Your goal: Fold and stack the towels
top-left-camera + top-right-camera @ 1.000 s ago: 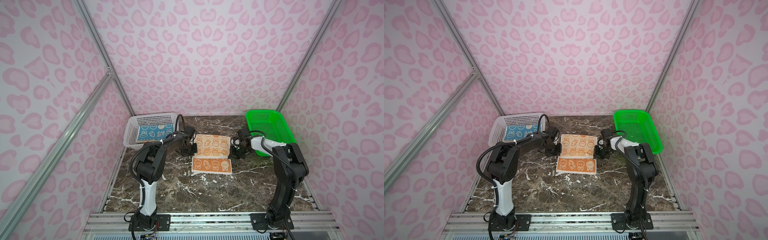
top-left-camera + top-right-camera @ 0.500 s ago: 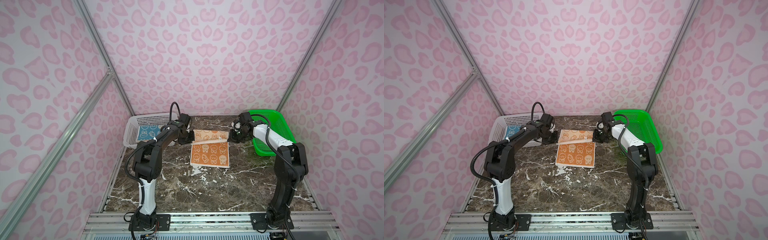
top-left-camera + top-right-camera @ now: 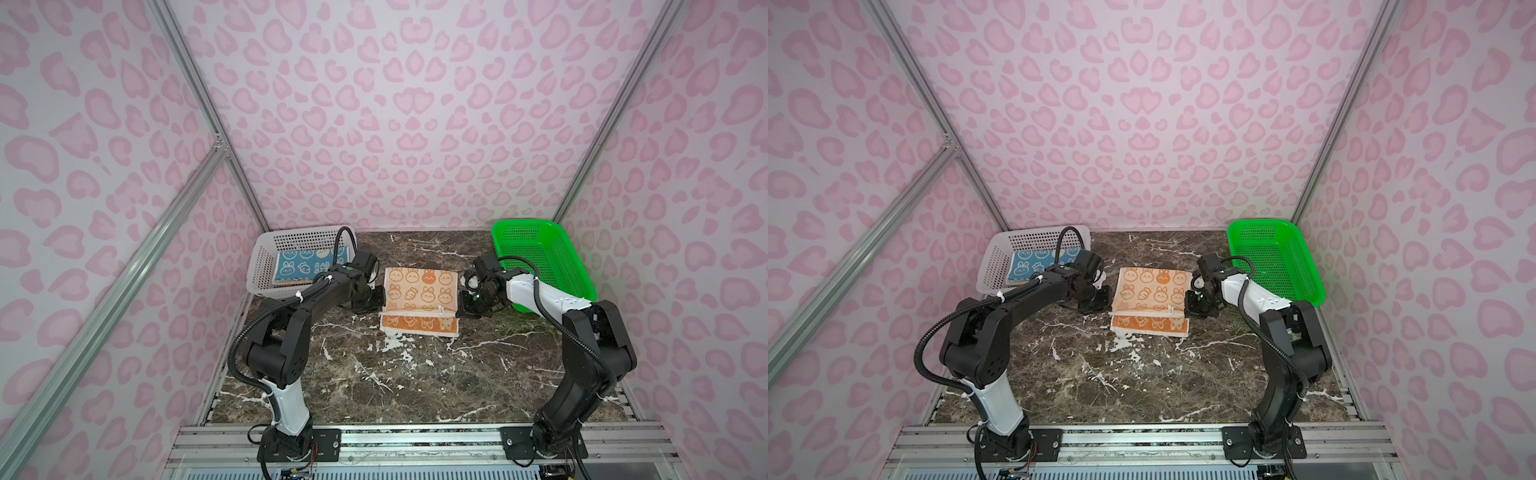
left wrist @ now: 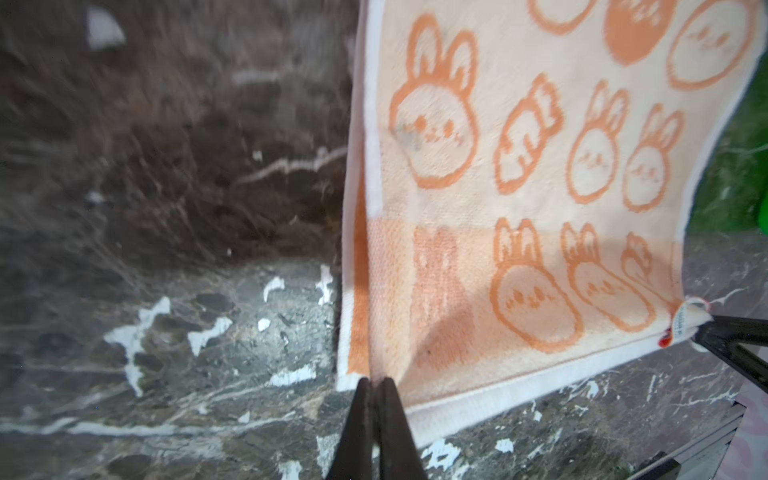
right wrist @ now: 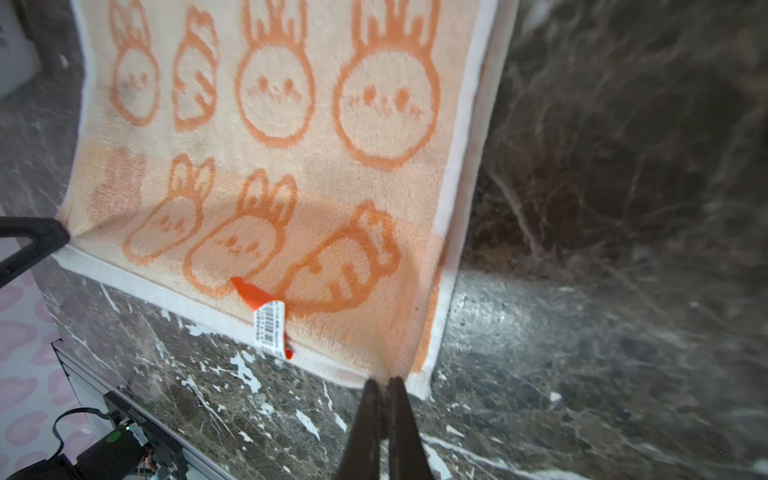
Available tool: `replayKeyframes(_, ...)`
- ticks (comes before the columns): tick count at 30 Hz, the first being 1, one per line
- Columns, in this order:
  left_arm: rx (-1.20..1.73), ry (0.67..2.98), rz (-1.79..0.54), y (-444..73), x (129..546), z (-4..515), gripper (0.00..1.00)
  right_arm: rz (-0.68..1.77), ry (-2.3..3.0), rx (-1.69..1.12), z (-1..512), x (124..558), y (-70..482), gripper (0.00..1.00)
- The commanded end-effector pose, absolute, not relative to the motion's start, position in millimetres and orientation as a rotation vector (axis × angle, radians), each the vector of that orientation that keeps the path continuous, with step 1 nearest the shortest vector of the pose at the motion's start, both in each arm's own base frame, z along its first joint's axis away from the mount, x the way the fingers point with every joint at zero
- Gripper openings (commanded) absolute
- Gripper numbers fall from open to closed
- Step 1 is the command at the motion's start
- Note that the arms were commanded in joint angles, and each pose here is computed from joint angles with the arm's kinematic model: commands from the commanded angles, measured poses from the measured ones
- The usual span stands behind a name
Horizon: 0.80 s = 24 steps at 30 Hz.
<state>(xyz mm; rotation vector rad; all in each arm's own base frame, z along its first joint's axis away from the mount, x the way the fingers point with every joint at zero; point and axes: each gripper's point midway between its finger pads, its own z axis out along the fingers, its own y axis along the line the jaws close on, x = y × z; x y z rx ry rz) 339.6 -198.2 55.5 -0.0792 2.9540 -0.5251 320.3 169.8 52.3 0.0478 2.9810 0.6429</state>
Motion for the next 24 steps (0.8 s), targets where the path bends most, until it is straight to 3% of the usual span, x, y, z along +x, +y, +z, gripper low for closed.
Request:
replayKeyframes(1, -0.106, 2.971, -0.487, -194.8, 327.4, 39.0, 0.02, 0.553, 3.01, 0.093, 26.6, 311.4, 160.7, 0.0)
replayKeyframes(7, -0.118, 3.021, -0.469, -194.5, 313.3, 12.1, 0.02, 0.553, 3.041, 0.117, 4.4, 301.7, 161.0, 0.0)
replayKeyframes(13, -0.104, 3.028, -0.403, -190.2, 332.3, 9.2, 0.02, 0.585, 3.019, 0.126, 10.7, 320.7, 166.3, 0.0)
replayKeyframes(24, -0.067, 2.887, -0.421, -191.2, 368.9, 82.9, 0.02, 0.583, 2.907, 0.079, 79.4, 349.4, 164.7, 0.0)
